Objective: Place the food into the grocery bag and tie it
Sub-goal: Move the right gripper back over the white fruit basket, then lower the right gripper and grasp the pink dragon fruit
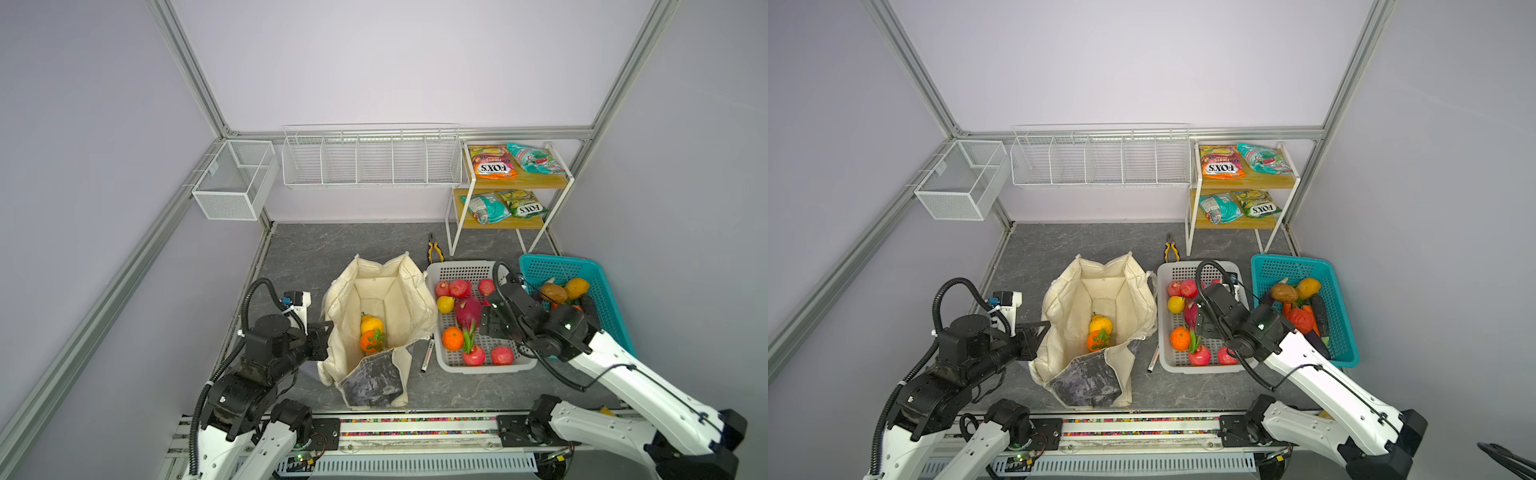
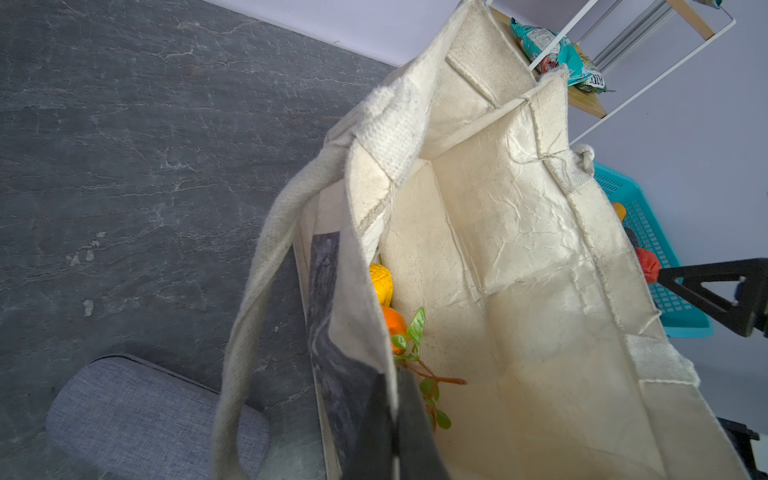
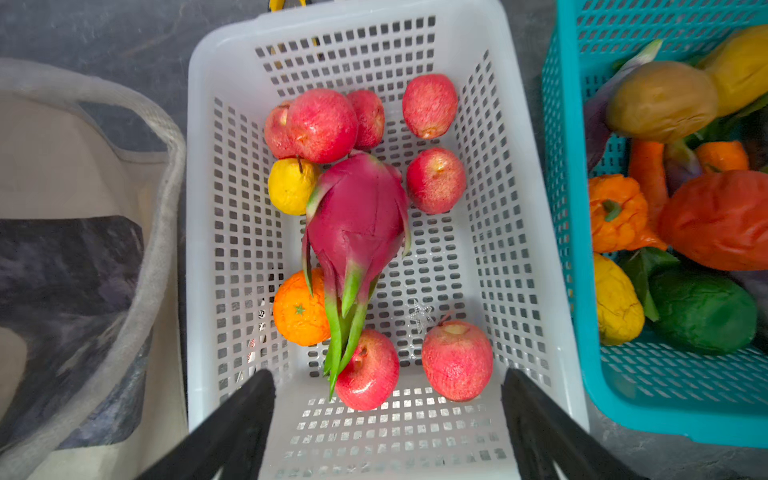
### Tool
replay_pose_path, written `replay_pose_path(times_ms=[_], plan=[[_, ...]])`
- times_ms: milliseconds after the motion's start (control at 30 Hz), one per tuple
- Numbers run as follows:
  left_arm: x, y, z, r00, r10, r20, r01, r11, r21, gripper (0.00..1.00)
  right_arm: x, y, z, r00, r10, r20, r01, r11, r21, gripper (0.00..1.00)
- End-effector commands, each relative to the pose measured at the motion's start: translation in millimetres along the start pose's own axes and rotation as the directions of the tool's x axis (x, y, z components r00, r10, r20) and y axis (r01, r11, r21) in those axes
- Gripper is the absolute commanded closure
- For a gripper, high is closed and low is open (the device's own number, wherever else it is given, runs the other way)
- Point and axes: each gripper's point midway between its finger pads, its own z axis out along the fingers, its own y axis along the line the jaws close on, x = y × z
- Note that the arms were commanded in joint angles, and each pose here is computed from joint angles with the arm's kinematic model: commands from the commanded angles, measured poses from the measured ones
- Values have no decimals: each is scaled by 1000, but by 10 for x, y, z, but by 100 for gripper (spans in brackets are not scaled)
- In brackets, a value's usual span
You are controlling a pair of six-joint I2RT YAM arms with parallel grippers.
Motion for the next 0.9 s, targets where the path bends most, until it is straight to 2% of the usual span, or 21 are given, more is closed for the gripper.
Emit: replay_pose_path(times_ms=[0, 267, 633, 867], plan=[[8, -23, 1, 1000, 16, 6, -16, 1000, 17, 100, -11, 215, 153, 995, -70, -71, 64, 995, -82, 12], [7, -46, -15, 1000, 20, 11, -20, 999, 31, 100, -45, 347, 597, 954, -171, -246, 148, 983, -111, 11], [-1, -79, -56, 999, 28, 26, -29, 998, 50, 100, -271, 354, 946, 916, -274, -294, 262, 962, -80, 11], [-19, -85, -97, 998, 29, 47, -32, 998, 54, 100, -312, 374, 1105, 909, -261, -326, 242, 965, -97, 11]])
